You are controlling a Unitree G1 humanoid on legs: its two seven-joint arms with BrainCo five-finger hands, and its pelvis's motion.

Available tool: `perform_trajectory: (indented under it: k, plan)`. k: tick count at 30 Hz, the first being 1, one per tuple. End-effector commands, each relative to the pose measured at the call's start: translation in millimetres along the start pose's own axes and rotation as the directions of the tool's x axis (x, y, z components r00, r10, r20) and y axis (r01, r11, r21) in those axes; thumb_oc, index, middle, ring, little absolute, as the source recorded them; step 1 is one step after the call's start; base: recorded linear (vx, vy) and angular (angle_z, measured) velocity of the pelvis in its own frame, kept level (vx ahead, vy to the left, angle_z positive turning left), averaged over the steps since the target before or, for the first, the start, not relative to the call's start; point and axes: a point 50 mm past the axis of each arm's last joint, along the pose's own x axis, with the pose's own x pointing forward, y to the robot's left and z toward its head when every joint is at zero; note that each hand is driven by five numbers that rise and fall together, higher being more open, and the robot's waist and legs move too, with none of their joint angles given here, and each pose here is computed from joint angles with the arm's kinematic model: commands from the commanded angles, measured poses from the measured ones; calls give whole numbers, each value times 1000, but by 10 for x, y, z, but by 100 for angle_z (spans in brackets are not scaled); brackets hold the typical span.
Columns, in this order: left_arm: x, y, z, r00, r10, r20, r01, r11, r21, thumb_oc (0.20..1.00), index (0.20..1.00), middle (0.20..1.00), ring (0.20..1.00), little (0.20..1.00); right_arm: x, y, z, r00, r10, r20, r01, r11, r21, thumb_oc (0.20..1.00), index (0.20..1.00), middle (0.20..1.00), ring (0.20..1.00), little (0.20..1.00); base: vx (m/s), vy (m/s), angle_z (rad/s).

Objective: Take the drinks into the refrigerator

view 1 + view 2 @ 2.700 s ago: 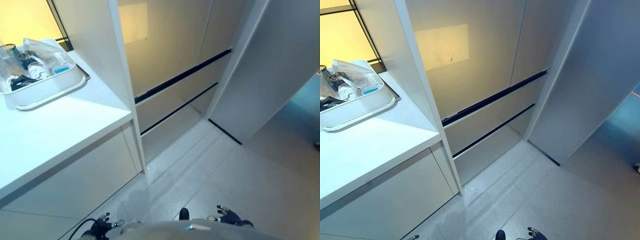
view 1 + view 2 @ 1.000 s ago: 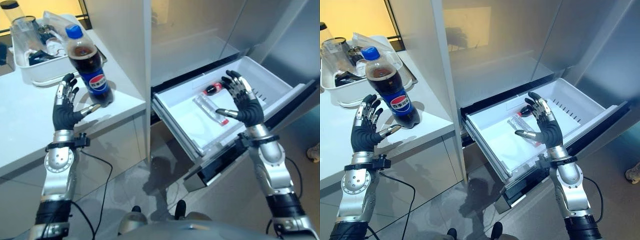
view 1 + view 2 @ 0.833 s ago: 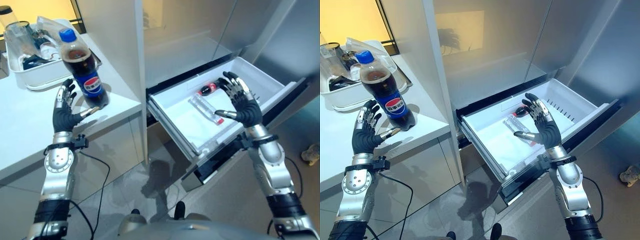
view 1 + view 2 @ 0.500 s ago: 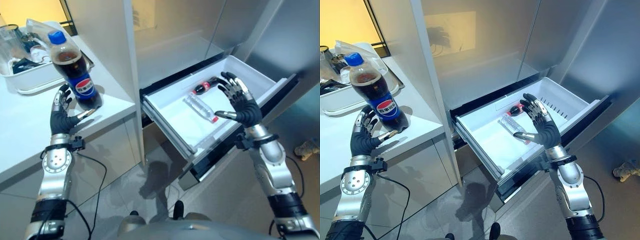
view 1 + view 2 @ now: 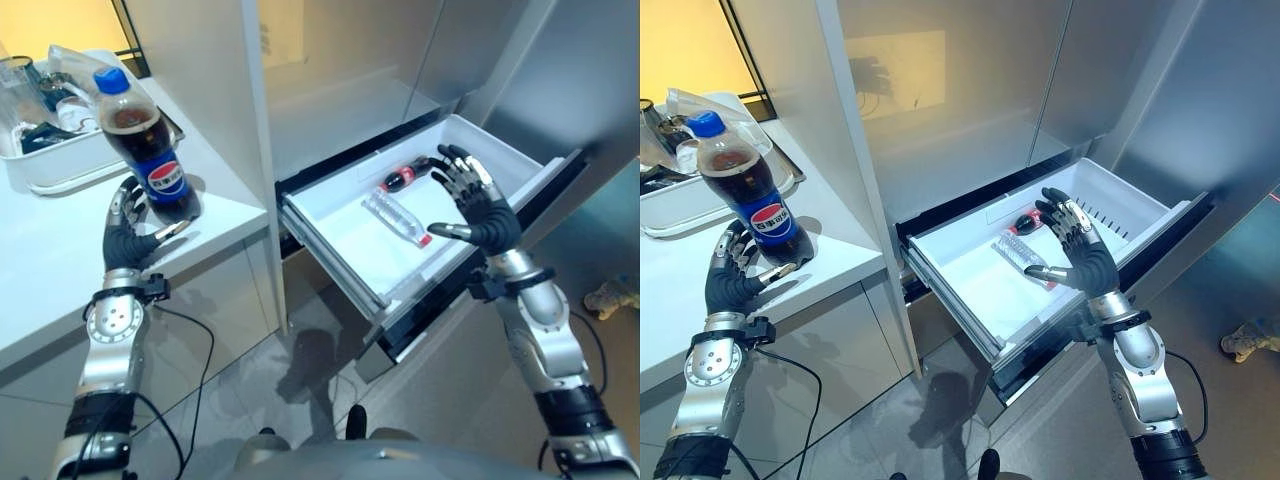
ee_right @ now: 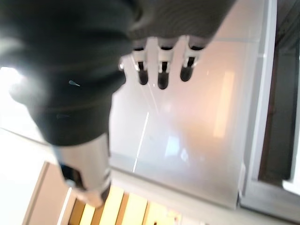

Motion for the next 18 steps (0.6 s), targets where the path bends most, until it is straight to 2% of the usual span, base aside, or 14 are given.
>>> perform_trajectory:
  k: [1,13,18]
  plan:
    - [286,5,215,996,2,84,-4,1000,19,1000,1000,1000,1000,1000,142,1,332,985,41,166,-38,999,-22,1000,1000,1000,1000,1000,0,0,0]
    - [453,-32,357,993,-21,118,15,998,54,1000,1000,1000,1000,1000,108,37,289,988,59,142,-59,998,-6,1000,1000,1000,1000,1000,13,3,-4]
    - [567,-142,454,988,-55,143,46,997,69,1000,1000,1000,1000,1000,116,55,273,989,64,137,-64,998,1,1000,1000,1000,1000,1000,3,0,-1]
